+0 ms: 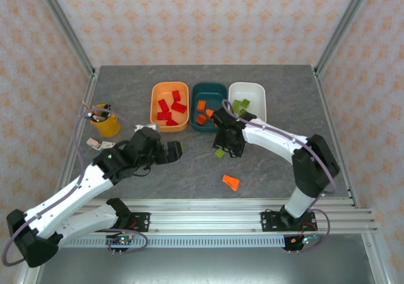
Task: Sort the legos into containers by color
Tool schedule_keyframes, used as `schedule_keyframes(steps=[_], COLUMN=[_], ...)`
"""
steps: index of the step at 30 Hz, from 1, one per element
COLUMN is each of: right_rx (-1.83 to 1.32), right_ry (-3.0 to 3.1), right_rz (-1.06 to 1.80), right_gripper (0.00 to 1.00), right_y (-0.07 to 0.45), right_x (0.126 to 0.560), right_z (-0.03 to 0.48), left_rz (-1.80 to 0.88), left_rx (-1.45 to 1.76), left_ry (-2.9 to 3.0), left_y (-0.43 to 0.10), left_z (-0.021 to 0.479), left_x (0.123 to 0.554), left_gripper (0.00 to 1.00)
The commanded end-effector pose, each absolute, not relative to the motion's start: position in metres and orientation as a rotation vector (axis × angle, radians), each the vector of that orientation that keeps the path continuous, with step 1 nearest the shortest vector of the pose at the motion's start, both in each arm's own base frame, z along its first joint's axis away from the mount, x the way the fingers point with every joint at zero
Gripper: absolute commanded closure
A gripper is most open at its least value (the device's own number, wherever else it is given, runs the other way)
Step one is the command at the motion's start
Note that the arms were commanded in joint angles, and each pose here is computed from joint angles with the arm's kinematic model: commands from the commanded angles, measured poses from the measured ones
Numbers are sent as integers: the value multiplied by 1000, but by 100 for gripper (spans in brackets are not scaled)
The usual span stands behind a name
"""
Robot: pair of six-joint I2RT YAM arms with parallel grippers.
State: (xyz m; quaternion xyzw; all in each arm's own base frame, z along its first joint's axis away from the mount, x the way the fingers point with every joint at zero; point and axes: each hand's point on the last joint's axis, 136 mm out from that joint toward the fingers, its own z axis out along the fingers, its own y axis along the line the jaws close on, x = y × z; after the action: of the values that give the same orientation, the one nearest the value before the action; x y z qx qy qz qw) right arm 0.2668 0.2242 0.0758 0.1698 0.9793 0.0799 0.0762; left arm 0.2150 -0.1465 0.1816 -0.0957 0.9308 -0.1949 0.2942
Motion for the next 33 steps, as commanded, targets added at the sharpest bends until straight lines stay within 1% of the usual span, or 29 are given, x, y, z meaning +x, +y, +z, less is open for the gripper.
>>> schedule_keyframes(steps=[1, 9, 19, 22, 24, 27, 29, 30, 33], right_rx=[749, 895, 952, 960, 961, 959, 957, 952, 892], right_ry=[2858, 2857, 2871, 2868, 2870, 2870, 2863, 2856, 2825], right_rz=[264, 219, 192, 191, 185, 181, 180, 181, 165], right_gripper=[35, 35, 45, 51, 60, 68, 75, 77, 78], right_y=[233, 238, 243, 243, 243, 243, 242, 241, 235], right_x=[279, 279, 281, 282, 281, 281, 282, 283, 288], right_z=[66, 43, 24, 22, 21, 21, 22, 25, 46], left_rz=[-481, -493, -504, -509, -518, -532, -539, -545, -576], left_rx=[-332, -294, -278, -274, -271, -266, -261, -256, -230], left_ry=[2450, 2440, 2432, 2429, 2426, 2426, 2426, 2426, 2425], left_y=[-129, -124, -124, -124, -126, -129, -132, -134, -143], left_z=[179, 184, 188, 189, 189, 189, 189, 189, 192], left_x=[207, 199, 197, 197, 198, 200, 201, 202, 206], left_gripper=[0, 0, 0, 0, 0, 0, 0, 0, 0])
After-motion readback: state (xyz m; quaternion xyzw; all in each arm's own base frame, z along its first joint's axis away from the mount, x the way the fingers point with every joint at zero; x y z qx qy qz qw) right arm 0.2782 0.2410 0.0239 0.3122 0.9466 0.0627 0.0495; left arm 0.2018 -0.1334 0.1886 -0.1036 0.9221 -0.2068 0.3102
